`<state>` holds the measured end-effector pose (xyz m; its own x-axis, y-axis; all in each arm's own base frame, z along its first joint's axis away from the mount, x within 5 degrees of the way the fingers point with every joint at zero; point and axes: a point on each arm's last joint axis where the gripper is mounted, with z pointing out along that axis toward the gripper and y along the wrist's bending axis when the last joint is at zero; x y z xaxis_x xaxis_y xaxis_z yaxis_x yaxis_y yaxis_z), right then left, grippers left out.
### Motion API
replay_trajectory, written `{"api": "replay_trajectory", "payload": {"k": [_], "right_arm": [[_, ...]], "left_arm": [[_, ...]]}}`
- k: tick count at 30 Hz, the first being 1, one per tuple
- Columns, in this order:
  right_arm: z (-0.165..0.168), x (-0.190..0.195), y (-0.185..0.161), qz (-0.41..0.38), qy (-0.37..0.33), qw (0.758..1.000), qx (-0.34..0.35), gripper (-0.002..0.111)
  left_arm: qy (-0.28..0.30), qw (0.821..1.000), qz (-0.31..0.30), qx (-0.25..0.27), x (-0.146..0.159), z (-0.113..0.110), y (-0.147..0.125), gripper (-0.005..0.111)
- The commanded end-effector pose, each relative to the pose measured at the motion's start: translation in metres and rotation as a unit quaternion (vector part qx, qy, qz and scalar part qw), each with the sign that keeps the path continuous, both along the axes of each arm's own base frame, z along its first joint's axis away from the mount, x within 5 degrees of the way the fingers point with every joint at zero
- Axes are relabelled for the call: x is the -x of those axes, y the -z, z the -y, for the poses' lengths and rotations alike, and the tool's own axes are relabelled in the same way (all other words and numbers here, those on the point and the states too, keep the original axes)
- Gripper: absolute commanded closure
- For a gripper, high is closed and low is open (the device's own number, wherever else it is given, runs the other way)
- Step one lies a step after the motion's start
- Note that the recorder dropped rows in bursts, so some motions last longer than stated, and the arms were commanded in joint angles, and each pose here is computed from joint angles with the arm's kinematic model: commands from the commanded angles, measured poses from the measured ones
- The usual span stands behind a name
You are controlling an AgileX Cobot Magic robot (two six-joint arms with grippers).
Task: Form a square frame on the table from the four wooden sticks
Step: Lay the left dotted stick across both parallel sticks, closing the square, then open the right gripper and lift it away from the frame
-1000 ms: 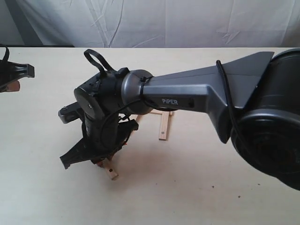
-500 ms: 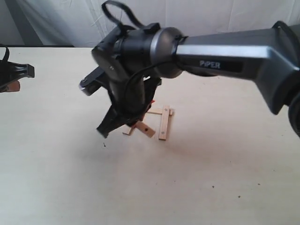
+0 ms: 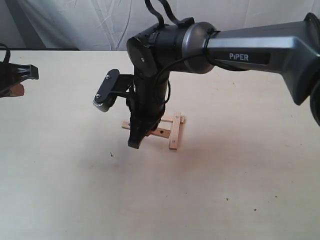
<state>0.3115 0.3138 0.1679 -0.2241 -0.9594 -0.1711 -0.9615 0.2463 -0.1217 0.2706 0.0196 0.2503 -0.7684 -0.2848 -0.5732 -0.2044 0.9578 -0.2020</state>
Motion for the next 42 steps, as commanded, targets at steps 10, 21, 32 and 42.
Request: {"api": "replay_trajectory", "payload": {"k": [10,21,32,42], "right_arm": [[0.002,-0.006,0.027,-0.001,0.002,1.0,0.03,0.109],[0.004,-0.008,0.041,-0.007,0.028,0.998,0.049,0.109],[0.005,-0.008,0.026,-0.005,0.077,0.996,0.037,0.064],[0.017,-0.009,-0.034,-0.033,0.262,0.961,-0.079,0.079]], "left_arm": [[-0.006,1.0,0.011,0.006,0.0,0.0,-0.002,0.107],[-0.007,1.0,0.018,0.005,-0.001,0.0,-0.003,0.107],[-0.004,1.0,0.016,0.004,0.0,0.0,-0.002,0.107],[0.069,0.997,0.02,0.03,0.001,0.012,-0.003,0.107]]}}
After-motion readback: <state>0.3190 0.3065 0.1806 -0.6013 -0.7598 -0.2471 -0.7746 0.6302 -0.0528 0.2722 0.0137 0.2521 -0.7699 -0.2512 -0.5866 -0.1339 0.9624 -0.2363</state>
